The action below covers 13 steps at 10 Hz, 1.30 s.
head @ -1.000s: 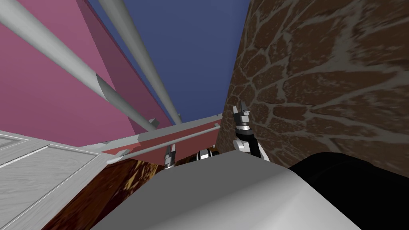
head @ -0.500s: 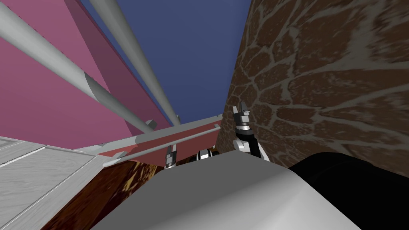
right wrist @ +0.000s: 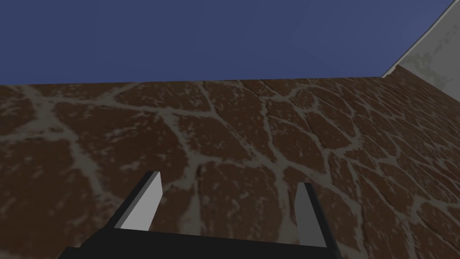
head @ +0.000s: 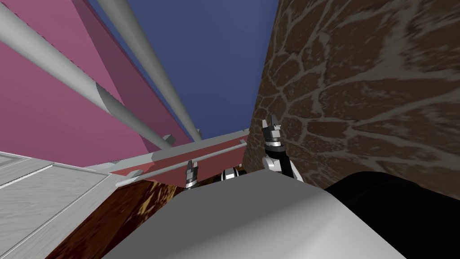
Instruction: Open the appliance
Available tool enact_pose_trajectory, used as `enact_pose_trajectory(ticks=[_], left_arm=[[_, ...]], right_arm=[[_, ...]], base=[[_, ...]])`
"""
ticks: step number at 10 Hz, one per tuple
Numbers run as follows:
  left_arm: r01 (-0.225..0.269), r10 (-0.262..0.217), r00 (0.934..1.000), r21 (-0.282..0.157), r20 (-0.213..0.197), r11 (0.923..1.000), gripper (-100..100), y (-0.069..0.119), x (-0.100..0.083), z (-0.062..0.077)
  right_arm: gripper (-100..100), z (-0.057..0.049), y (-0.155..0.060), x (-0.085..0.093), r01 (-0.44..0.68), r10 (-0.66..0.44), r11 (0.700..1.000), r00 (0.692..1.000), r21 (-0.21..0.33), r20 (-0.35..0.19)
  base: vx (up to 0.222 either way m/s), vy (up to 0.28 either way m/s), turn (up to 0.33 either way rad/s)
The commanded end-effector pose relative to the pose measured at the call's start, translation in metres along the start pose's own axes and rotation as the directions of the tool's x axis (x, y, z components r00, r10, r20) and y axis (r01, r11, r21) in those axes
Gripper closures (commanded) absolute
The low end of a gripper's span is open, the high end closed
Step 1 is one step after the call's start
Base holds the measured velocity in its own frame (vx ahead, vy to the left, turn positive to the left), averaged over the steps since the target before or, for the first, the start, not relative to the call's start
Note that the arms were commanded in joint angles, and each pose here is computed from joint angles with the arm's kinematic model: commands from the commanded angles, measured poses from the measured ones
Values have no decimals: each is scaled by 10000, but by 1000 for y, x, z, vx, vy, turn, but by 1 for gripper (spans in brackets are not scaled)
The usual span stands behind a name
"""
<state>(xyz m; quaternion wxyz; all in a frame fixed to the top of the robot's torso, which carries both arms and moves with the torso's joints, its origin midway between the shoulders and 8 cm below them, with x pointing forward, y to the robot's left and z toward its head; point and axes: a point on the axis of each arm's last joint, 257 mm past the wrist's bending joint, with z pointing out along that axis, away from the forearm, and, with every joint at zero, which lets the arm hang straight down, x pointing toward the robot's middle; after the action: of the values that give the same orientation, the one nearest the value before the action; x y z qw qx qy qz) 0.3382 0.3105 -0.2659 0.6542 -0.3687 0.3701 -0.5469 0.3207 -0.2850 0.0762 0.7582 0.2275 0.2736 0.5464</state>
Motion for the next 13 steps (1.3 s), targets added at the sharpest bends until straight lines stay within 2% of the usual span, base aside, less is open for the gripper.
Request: enact_pose_trajectory(ticks=[1,2,3,4,5,6,13], left_arm=[[-7,7,10000,-1,12,10000,100,-1,4,-15],[-8,8,10000,-1,16,10000,100,-1,6,-19],[-10,10,10000,-1,27,10000,100,-1,9,-31],[-10,10,10000,-1,27,10000,100,-1,9,-31],[6,-6,10000,309,20,9995,100,-9,8,-22],[17,-16,10000,250,-36,9997,100,-7,6,-14],[33,-35,9999,-114,-126,9999,100,0,0,-1]], right_arm=[[0,0,0,0,0,0,10000,10000,0,0],[0,0,0,0,0,0,10000,10000,0,0],[0,0,0,0,0,0,10000,10000,0,0],[0,0,0,0,0,0,10000,10000,0,0],[0,0,0,0,1,-1,10000,10000,0,0],[0,0,0,0,1,-1,10000,10000,0,0],[0,0,0,0,-1,1,10000,10000,-1,0]], base=[[9,34,-4],[2,24,-5],[8,28,-21],[6,19,4],[0,0,0],[-107,-35,24],[-96,-31,16]])
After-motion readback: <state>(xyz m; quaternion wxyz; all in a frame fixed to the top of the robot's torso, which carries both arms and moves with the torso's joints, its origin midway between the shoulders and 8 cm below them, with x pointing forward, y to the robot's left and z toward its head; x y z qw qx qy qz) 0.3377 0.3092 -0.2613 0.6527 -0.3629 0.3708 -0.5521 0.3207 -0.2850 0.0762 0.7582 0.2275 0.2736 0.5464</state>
